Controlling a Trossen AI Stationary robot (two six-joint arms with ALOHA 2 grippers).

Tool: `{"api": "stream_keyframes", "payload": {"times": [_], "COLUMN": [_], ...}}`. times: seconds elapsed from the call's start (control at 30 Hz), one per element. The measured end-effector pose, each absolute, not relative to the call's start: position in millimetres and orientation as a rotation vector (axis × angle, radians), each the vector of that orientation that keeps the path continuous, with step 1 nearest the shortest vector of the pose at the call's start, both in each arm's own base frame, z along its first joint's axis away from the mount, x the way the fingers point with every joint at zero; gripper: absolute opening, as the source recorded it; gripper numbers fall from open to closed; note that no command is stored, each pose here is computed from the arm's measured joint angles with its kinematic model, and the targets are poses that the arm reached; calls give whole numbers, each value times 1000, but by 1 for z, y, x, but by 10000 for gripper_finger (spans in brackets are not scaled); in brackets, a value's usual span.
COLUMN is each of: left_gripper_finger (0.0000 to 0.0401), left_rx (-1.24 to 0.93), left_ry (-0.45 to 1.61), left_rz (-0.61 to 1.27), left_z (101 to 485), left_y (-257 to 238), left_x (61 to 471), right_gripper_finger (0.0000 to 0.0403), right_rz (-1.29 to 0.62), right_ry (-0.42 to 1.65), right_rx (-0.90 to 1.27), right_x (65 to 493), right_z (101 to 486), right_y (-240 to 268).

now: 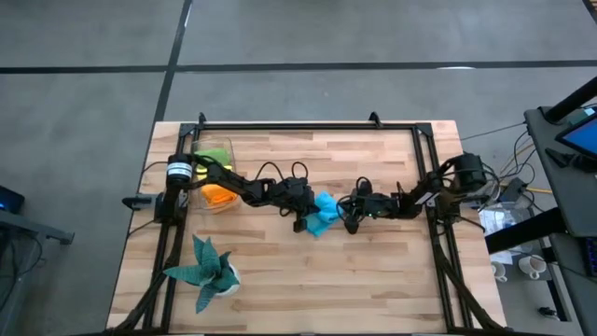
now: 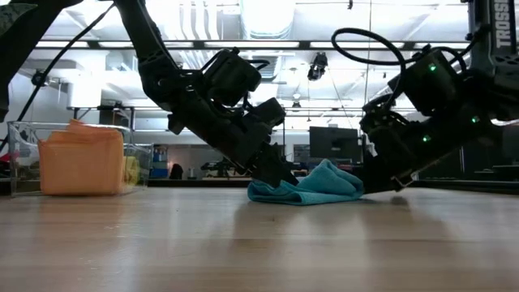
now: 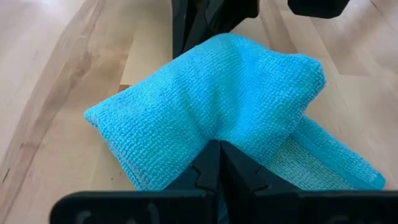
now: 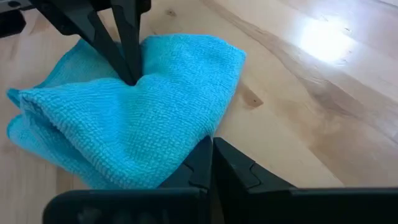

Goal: Roll microfiber towels into tight, uniform cylinder then place into a basket
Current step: Roll the blue microfiber towel

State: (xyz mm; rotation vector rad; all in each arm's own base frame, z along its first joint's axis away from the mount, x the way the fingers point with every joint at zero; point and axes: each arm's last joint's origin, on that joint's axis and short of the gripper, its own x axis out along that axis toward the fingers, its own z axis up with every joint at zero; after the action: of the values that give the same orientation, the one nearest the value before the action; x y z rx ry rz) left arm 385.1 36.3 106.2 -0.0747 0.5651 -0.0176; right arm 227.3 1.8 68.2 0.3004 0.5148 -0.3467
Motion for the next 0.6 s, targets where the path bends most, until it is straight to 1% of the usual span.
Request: {"api": "stream_keyframes", "payload": {"times": [0.1,0.23,0.33,0.43,0.6], "left_gripper_finger": [0,0,0,0,0], "left_rx": [-75,-75,-75,-75,-75], "left_ry": [566,566,566,565,565], "left_rz": [-18,-17,-18,-18,-18], "left_z": [106,106,106,106,106], "left_y": [36,36,36,36,36], "left_x": [385,385,385,385,385], "right_gripper_finger": [9,9,9,9,8], "right_rz": [-341,-318,-319,-339,-321], "right_ry": [519,514,423,374,336], "right_rx": [302,305,313,298,271], "right_x": [227,218,214,212,225], "right_z": [67,76,92,102,110], "right_y": [2,2,2,1,3]}}
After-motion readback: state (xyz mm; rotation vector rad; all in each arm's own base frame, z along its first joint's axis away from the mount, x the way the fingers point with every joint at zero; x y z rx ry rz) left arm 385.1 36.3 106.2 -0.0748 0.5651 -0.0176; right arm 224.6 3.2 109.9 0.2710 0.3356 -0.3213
